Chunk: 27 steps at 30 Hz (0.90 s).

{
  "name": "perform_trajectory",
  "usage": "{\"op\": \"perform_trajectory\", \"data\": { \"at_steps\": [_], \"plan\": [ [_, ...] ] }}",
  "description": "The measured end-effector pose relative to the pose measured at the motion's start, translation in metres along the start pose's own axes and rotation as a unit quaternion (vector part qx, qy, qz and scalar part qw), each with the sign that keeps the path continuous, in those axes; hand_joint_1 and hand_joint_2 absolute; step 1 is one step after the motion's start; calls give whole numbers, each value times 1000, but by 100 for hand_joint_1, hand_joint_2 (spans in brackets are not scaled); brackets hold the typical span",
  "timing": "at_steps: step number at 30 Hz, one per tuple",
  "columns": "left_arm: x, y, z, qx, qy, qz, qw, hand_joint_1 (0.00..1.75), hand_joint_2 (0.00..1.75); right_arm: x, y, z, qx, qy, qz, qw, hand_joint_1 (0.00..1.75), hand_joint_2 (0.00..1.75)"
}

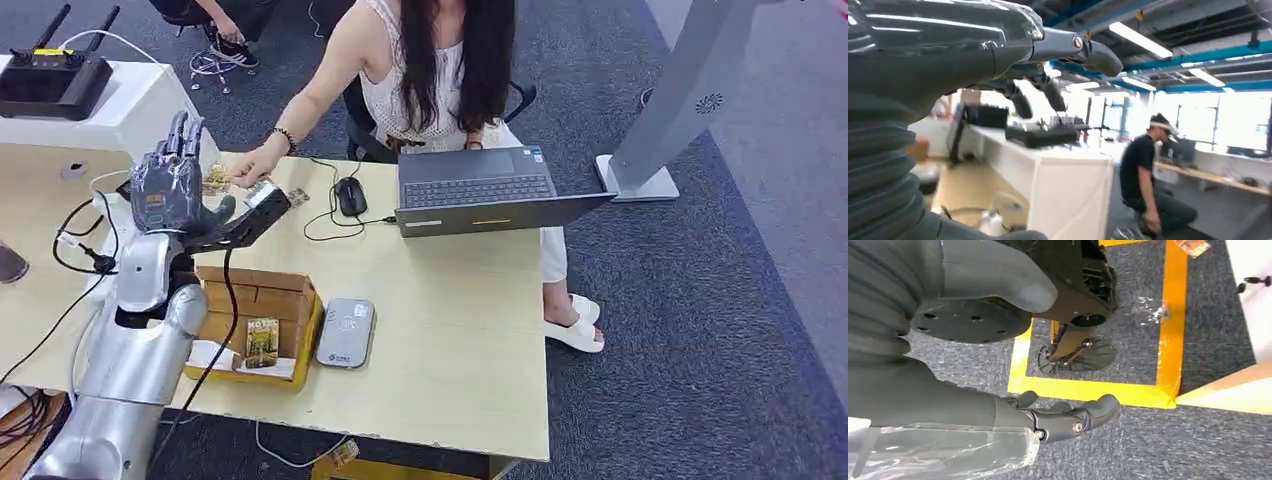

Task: Pass the card to the sensor for recognition and then transmit it.

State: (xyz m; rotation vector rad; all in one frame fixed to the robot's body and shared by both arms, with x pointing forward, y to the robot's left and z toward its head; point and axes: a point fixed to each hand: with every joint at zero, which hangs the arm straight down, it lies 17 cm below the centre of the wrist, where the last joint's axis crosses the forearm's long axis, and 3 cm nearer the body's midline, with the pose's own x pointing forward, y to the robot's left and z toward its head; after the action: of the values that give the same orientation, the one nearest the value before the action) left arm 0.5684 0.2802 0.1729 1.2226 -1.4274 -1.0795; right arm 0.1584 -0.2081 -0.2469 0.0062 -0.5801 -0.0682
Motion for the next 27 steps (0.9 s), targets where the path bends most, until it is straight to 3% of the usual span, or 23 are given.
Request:
{"op": "perform_trajectory", "data": {
  "at_steps": [5, 8, 9, 11, 14, 16, 17, 19, 20, 23, 25, 27],
  "plan": [
    [12, -7, 43, 7, -47, 138, 989, 0, 175, -1, -4, 2, -10, -9, -21, 1000, 0, 175],
    [16, 0, 98, 23, -96, 310, 946, 0, 175, -3, -10, 4, -23, -18, -45, 999, 0, 175],
    [14, 1, 124, 26, -107, 359, 927, 0, 175, -5, -13, 5, -27, -19, -51, 998, 0, 0],
    [2, 21, 158, 49, -130, 408, 902, 0, 175, -11, -17, 8, -33, -17, -58, 998, 0, 0],
    [-18, 31, 182, 58, -128, 421, 896, 0, 175, -9, -22, 8, -42, -25, -67, 997, 0, 0],
    [-22, 39, 209, 55, -142, 463, 873, 0, 175, -5, -27, 8, -51, -36, -78, 995, 0, 0],
    [-27, 42, 220, 54, -145, 484, 861, 0, 175, -5, -29, 8, -57, -38, -83, 994, 0, 175],
    [-58, 58, 239, 69, -139, 523, 838, 0, 175, -7, -37, 9, -71, -37, -90, 993, 0, 175],
    [-75, 60, 245, 72, -125, 539, 830, 0, 0, -9, -40, 9, -78, -32, -91, 992, 0, 175],
    [-137, 35, 268, 72, -33, 589, 804, 0, 0, -21, -46, 8, -95, 3, -85, 992, 0, 175],
    [-183, 0, 292, 88, 55, 597, 796, 0, 0, -30, -50, 9, -106, 25, -85, 990, 0, 175],
    [-208, -29, 313, 99, 111, 601, 786, 0, 0, -37, -51, 9, -112, 42, -88, 989, 0, 175]
  ]
}}
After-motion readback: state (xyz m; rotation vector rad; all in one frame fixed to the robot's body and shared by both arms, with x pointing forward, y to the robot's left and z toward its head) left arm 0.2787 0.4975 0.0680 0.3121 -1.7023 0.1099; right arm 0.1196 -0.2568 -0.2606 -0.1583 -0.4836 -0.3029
